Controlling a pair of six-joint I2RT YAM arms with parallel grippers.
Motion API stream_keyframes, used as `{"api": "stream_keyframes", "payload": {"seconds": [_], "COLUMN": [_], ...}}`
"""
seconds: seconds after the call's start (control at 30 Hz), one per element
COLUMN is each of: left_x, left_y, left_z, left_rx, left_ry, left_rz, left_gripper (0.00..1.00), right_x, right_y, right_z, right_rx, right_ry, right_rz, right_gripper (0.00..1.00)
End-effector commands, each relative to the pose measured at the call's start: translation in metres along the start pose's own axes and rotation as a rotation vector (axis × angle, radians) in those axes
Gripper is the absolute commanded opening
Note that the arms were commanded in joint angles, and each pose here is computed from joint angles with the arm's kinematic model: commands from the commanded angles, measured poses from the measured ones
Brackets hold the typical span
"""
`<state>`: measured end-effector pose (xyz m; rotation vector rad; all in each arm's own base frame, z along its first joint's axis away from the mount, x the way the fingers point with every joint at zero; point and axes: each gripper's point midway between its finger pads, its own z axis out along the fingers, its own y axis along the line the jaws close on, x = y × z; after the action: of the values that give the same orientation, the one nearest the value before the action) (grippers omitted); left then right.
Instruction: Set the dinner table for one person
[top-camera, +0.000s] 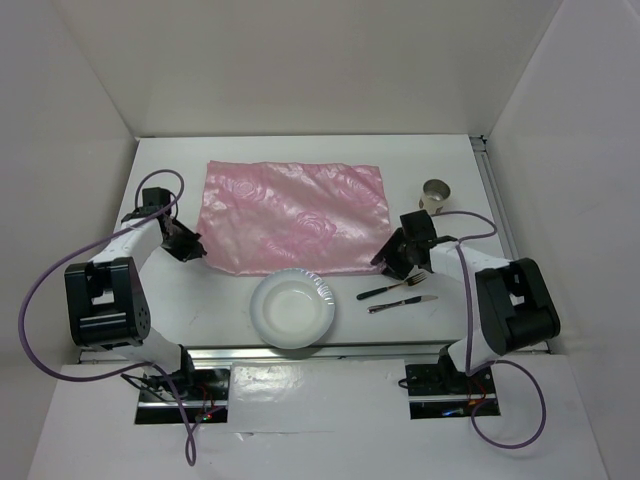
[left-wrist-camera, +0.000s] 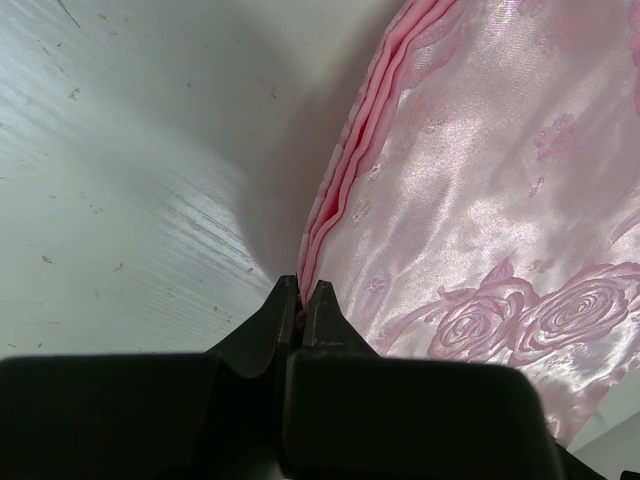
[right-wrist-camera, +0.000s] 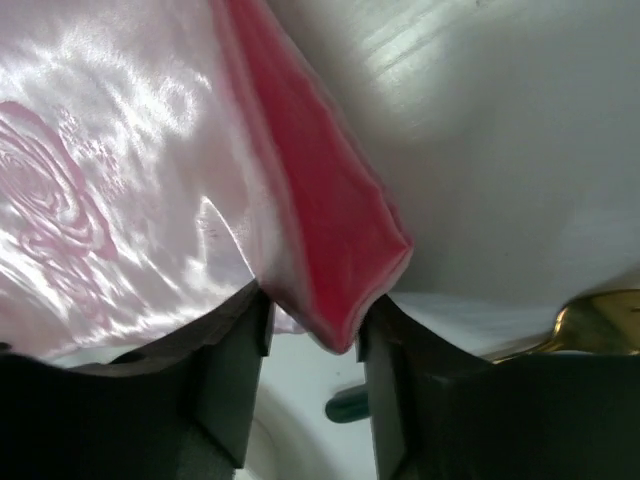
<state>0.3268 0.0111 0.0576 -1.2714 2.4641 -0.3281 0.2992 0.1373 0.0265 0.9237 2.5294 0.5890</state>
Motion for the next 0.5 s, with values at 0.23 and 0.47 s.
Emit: {"api": "stream_keyframes", "payload": {"seconds": [0.23,0.47], "left_x": [-0.005,-0.011], "left_y": [-0.007,-0.019], "left_z": [-0.002,-0.009], "left_rx": [0.015,0.052], "left_ry": [-0.013,-0.015], "left_rz": [0.015,0.028], "left_gripper": [0.0,0.0], "right_x": [-0.012,-0.032], "right_y": [-0.018,0.008], "right_z": [0.005,-0.004], "right_rx": [0.082,0.026], "right_ry": [-0.082,-0.131], "right_rz": [0.066,0.017], "right_gripper": [0.14,0.0]}}
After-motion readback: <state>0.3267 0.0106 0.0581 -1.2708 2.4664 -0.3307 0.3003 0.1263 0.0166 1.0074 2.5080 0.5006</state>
